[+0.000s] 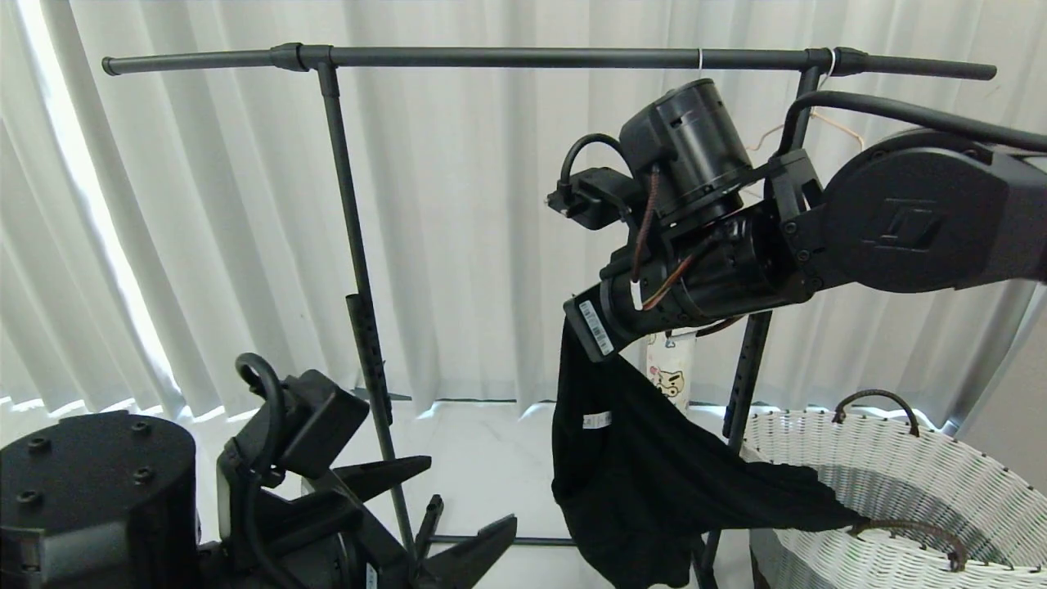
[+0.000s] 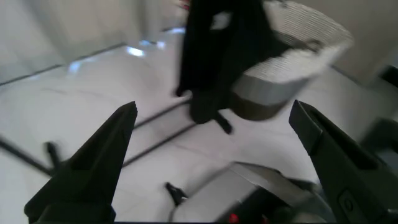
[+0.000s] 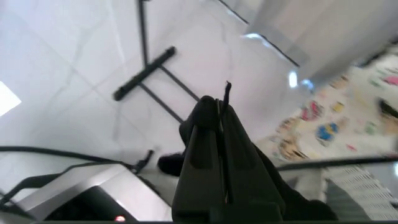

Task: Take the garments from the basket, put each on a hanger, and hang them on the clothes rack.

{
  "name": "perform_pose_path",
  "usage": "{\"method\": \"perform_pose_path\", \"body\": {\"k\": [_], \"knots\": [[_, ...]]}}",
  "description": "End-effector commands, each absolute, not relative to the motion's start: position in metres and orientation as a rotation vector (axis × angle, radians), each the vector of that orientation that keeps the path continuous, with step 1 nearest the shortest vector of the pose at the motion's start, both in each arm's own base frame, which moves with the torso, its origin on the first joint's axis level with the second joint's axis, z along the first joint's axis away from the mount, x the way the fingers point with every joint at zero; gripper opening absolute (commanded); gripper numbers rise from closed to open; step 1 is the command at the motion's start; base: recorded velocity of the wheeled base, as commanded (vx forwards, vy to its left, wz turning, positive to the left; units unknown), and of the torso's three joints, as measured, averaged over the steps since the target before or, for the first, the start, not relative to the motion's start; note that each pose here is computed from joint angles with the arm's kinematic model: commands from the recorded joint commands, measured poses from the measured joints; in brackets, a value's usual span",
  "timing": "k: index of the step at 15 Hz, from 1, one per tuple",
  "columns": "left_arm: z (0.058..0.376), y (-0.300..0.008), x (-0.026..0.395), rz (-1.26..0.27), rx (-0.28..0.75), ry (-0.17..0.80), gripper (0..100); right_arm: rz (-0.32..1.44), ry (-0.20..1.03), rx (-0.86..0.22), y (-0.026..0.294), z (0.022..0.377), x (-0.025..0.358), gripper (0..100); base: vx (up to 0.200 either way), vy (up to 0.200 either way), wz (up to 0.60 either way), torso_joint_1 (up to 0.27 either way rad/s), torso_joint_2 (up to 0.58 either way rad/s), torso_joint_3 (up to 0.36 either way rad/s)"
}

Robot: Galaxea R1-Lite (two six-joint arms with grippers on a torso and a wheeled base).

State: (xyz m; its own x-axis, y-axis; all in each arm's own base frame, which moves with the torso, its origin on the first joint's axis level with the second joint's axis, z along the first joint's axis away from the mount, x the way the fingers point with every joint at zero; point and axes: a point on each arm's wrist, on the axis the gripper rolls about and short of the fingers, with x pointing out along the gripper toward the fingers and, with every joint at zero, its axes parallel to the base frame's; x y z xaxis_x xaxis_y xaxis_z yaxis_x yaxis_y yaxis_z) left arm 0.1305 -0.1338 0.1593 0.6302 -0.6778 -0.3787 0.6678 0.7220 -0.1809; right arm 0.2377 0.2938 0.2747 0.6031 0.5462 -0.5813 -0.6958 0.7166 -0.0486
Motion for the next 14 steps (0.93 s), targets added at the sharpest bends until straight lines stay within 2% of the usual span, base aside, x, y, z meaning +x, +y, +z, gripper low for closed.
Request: {"method": "perform_pose_path", "body": {"k": [1, 3, 6, 8, 11, 12, 14], "knots": [[0.151, -0.145, 0.135, -0.803, -0.015, 0.496, 100, 0.749, 0.579, -0.292, 0.303, 0.27, 0.234, 0, 0.0, 0.0, 0.0, 0.0, 0.0, 0.0], [0.142, -0.152, 0.147, -0.767, -0.023, 0.554, 100, 0.797, 0.583, -0.275, 0.307, 0.272, 0.226, 0, 0.0, 0.0, 0.0, 0.0, 0.0, 0.0], [0.149, -0.165, 0.175, -0.7, -0.129, 0.563, 100, 0.845, 0.575, -0.261, 0.308, 0.279, 0.216, 0, 0.0, 0.0, 0.0, 0.0, 0.0, 0.0], [0.146, -0.169, 0.19, -0.666, -0.142, 0.575, 100, 0.855, 0.573, -0.259, 0.309, 0.28, 0.214, 0, 0.0, 0.0, 0.0, 0.0, 0.0, 0.0], [0.129, -0.18, 0.205, -0.64, -0.113, 0.63, 100, 0.861, 0.564, -0.253, 0.308, 0.283, 0.212, 0, 0.0, 0.0, 0.0, 0.0, 0.0, 0.0], [0.11, -0.185, 0.212, -0.581, -0.075, 0.68, 100, 0.861, 0.56, -0.25, 0.307, 0.285, 0.211, 0, 0.0, 0.0, 0.0, 0.0, 0.0, 0.0], [0.089, -0.189, 0.214, -0.486, -0.016, 0.719, 100, 0.861, 0.558, -0.248, 0.307, 0.286, 0.211, 0, 0.0, 0.0, 0.0, 0.0, 0.0, 0.0]]}}
